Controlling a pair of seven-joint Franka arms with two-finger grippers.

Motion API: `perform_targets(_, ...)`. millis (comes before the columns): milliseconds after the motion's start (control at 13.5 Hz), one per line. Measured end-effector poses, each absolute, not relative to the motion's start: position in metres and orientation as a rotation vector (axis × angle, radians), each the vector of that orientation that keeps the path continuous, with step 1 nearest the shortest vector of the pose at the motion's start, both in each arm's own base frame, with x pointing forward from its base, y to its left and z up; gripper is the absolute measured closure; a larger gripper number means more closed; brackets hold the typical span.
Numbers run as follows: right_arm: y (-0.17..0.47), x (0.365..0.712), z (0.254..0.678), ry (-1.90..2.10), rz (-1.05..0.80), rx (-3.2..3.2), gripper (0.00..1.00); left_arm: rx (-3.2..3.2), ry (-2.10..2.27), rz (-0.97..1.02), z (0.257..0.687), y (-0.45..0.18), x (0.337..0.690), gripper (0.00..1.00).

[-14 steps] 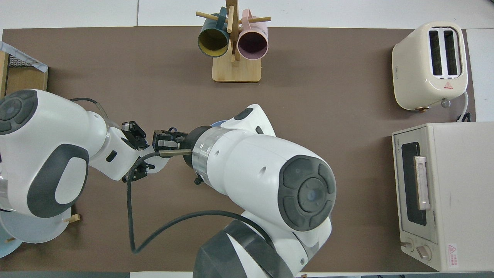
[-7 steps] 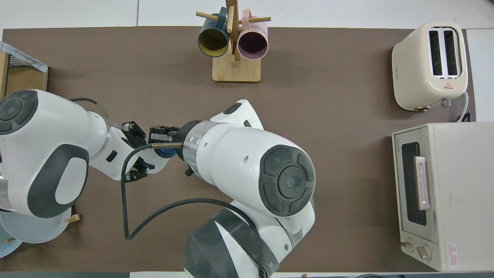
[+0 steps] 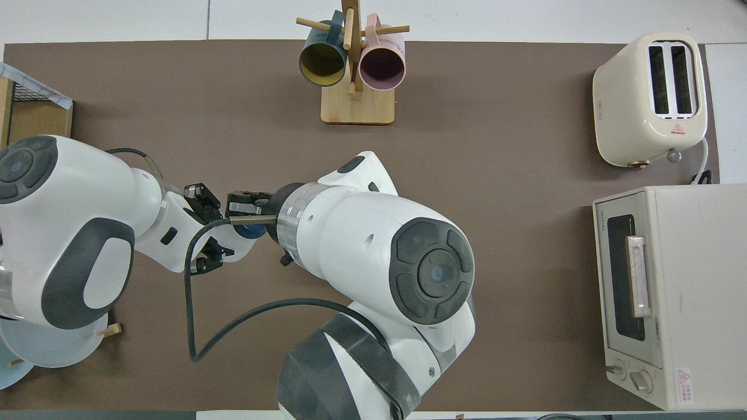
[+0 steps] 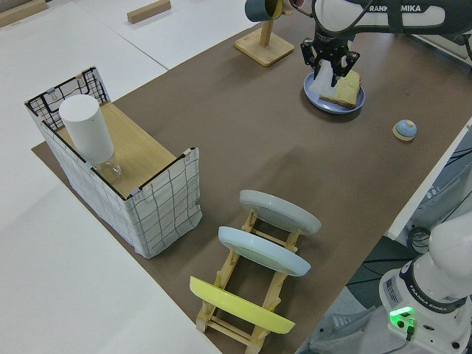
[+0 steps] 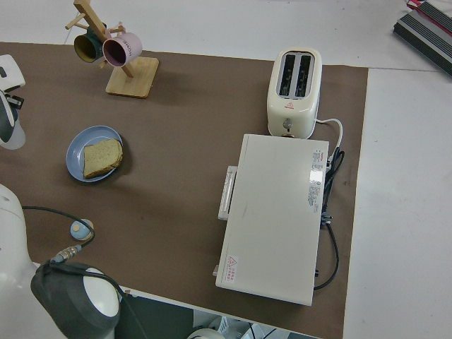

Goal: Put bread on plate and add seasoning

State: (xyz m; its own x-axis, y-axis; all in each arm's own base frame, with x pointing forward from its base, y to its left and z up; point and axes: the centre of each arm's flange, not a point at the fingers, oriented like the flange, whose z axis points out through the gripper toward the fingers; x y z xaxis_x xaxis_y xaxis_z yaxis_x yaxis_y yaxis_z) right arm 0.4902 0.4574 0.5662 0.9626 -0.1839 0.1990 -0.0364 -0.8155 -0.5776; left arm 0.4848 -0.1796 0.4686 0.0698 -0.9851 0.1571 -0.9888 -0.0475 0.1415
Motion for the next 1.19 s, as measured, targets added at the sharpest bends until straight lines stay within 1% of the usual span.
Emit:
perform_targets(148, 0.459, 0.4884, 0.5642, 0.151, -0.324, -2.514, 0.74, 2.132, -2.009, 0.025, 0.4684, -0.1796, 0.4847, 0.54)
perform_targets(296, 0.4594, 0.4878, 0.5639, 0.15, -0.322, -2.515, 0.88, 2.132, -2.01, 0.021, 0.4676, -0.1793, 0.4844, 0.54)
perform_targets(741, 0.4595, 0.4879, 0.564, 0.16, -0.32, -2.512, 0.88, 2.132, -2.011, 0.021, 0.4676, -0.1792, 0.4842, 0.54)
perform_targets(1185, 0.4646, 0.4878, 0.5699, 0.355, -0.321, -2.419, 0.88, 2.149, -1.997, 0.044, 0.4742, -0.1781, 0.484, 0.54)
